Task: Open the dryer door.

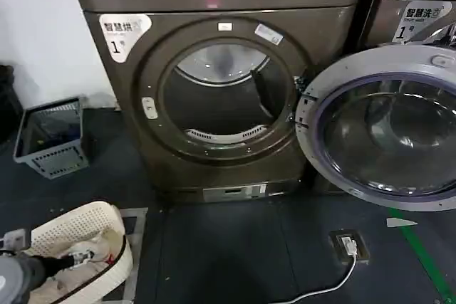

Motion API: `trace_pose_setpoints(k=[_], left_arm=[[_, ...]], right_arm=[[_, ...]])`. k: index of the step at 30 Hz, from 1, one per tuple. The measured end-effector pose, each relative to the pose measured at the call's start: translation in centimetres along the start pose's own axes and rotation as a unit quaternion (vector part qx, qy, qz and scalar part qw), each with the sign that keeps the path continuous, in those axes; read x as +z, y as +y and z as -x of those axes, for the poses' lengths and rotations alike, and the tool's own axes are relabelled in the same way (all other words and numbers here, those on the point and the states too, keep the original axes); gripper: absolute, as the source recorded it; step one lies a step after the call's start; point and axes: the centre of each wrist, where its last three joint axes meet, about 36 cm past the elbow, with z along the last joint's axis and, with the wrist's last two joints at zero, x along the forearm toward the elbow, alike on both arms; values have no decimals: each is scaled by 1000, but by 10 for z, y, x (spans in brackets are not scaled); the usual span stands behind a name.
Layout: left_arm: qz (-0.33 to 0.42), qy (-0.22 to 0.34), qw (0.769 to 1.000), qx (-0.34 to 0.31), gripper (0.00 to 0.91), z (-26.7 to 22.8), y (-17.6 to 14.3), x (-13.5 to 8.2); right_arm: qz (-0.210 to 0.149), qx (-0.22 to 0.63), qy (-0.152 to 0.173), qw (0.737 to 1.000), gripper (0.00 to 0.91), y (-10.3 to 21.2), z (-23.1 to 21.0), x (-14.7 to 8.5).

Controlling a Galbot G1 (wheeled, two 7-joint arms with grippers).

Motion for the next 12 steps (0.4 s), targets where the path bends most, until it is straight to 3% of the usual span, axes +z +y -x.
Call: trace_pose_setpoints(k=[12], left_arm=[[0,-1,1000,-4,907,-2,2,0]], right_arm=[[1,-5,1,1000,907,3,0,1]])
